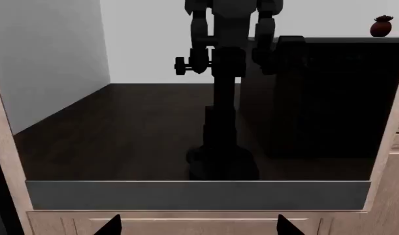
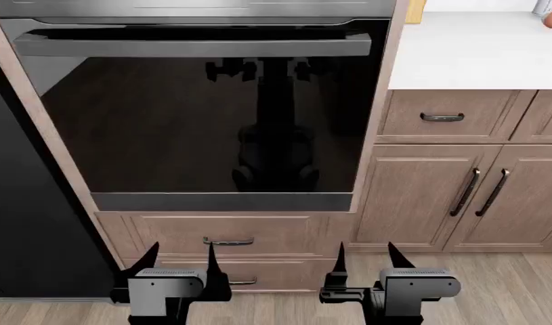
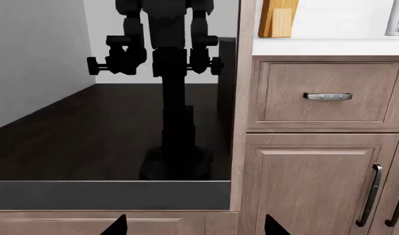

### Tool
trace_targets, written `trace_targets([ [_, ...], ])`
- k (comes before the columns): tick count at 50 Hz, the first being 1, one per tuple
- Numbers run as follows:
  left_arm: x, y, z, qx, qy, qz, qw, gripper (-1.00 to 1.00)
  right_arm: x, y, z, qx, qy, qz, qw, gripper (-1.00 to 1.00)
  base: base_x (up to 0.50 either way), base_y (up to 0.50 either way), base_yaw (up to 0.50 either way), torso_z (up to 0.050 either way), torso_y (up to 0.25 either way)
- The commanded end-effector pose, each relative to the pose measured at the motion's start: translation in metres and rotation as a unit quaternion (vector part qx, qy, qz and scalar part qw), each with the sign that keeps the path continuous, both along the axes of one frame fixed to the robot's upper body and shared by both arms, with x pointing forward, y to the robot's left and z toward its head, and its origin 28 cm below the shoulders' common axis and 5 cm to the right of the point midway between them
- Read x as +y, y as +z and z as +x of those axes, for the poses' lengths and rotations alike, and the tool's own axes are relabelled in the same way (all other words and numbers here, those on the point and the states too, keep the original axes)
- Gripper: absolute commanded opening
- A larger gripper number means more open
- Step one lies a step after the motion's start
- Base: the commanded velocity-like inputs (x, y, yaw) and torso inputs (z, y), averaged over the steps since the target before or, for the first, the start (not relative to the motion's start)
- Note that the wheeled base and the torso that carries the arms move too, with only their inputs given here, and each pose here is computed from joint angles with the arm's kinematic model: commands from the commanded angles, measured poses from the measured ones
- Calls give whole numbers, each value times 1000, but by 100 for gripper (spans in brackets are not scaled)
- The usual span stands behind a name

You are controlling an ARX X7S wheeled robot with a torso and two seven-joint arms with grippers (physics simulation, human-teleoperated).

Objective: Close the microwave door

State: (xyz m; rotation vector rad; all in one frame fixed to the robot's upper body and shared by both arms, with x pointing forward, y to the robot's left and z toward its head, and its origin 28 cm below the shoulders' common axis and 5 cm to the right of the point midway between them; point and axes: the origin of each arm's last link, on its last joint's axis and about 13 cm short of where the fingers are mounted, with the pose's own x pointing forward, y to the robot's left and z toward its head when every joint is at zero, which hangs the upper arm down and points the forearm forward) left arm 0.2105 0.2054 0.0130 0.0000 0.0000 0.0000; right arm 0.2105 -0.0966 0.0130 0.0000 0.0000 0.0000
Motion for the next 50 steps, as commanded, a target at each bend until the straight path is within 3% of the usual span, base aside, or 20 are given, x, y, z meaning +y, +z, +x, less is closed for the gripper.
trace_targets([
  [1,0,0,0,-1,0,-1,1000,100,0,0,0,0,0,0,1000,100,0,0,0,0,0],
  [13,1,9,1,-28,6,-14,999,100,-3,10,0,-18,-16,27,999,100,0,0,0,0,0],
  [19,2,32,5,-67,8,-31,997,100,-6,24,-1,-36,-15,14,999,100,0,0,0,0,0],
  [25,0,86,11,-124,8,-48,991,100,-14,70,6,-89,-13,-5,996,100,0,0,0,0,0],
  [33,-1,174,17,-211,10,-81,974,100,-22,158,7,-178,-2,-39,983,100,0,0,0,0,0],
  [43,9,283,3,-322,9,-128,938,100,-26,257,-4,-274,4,-86,958,100,0,0,0,0,0],
  [50,24,331,-5,-372,19,-149,916,100,-32,310,-18,-327,4,-117,938,100,0,0,0,0,0],
])
